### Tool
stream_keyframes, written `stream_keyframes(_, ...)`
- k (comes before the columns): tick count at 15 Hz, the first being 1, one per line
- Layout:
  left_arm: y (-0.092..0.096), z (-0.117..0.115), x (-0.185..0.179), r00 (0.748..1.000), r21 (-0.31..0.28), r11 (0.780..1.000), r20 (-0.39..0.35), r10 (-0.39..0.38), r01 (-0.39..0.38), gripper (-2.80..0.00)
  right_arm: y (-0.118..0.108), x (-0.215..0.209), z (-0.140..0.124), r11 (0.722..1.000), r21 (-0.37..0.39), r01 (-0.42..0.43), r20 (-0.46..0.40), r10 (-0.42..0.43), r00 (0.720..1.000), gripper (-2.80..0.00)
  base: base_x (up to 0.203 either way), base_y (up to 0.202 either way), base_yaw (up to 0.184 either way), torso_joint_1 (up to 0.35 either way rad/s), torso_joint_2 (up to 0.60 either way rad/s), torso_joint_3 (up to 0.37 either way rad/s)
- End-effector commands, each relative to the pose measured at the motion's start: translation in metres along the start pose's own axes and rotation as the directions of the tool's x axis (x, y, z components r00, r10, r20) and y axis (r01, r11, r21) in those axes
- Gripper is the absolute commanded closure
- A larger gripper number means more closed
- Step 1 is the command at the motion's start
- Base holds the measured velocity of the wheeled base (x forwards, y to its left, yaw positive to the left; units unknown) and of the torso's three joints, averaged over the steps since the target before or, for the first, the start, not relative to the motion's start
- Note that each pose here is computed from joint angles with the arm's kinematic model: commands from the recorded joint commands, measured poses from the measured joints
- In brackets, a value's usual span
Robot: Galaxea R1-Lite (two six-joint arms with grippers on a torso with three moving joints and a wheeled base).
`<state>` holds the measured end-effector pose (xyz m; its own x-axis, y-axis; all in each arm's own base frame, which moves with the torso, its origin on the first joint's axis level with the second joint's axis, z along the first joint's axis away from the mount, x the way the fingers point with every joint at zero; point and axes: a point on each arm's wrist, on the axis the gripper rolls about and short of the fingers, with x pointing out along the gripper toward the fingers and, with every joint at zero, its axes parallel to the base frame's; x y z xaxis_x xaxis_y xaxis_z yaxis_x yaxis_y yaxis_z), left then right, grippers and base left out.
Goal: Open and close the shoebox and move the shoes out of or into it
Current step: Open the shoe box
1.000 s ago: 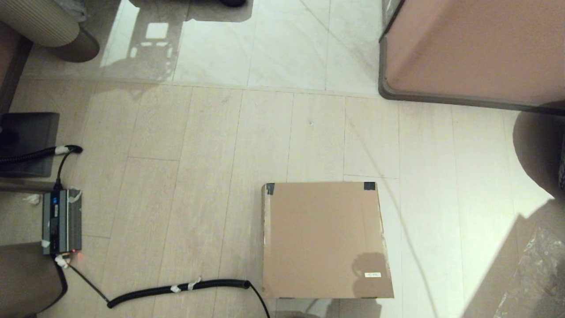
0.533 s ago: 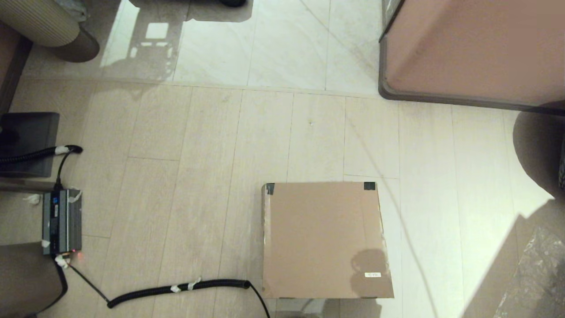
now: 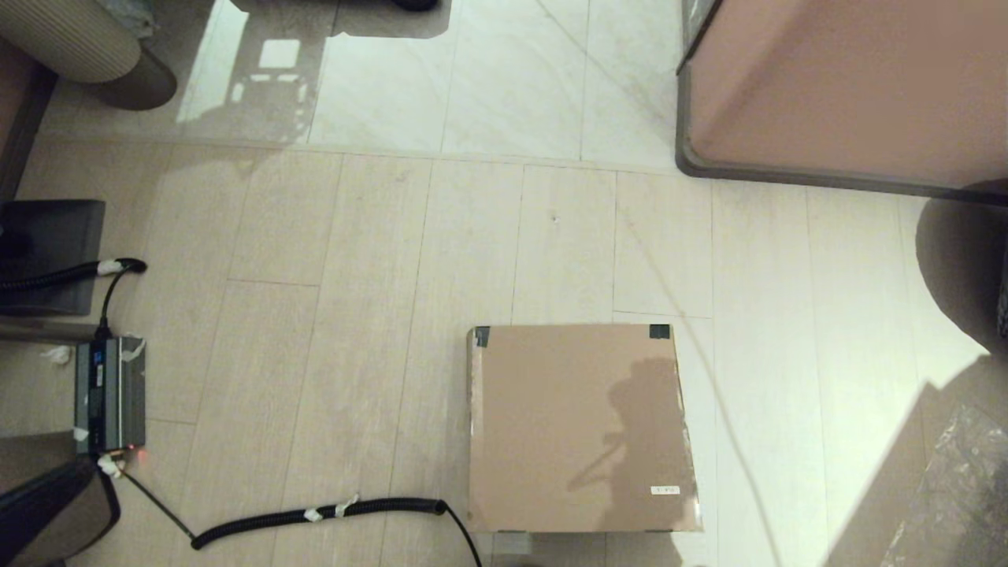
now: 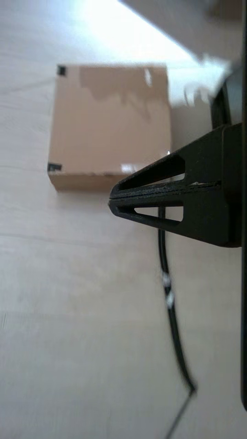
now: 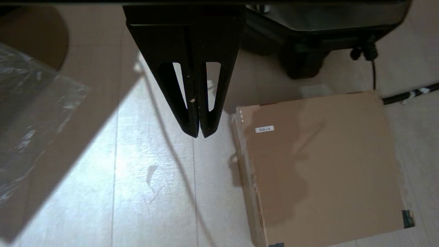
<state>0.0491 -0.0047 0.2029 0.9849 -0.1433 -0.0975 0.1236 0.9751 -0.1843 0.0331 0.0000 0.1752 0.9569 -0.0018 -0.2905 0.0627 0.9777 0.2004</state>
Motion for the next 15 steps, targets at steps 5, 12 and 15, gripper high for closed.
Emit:
stream_keyframes(5,0.008,-0.031,0.06,0.961,-0.117,0.993,-0.272,-0.046,0.014,0.0,-0.001,0.041,-0.013,1.0,0.025,-0.011,-0.222,0.016,0.975,0.0,0.0,0.0,0.0,0.0,0.0,0.0)
stream_keyframes(12,0.012,-0.064,0.073,0.87,-0.185,0.98,-0.466,-0.159,0.079,0.0,-0.001,0.08,-0.016,0.999,-0.04,-0.011,-0.41,-0.007,0.912,0.0,0.0,0.0,0.0,0.0,0.0,0.0)
stream_keyframes(15,0.015,-0.076,0.093,0.81,-0.229,0.97,-0.55,-0.203,0.088,0.0,0.0,0.101,-0.019,0.998,-0.004,-0.07,-0.5,0.059,0.864,0.0,0.0,0.0,0.0,0.0,0.0,0.0)
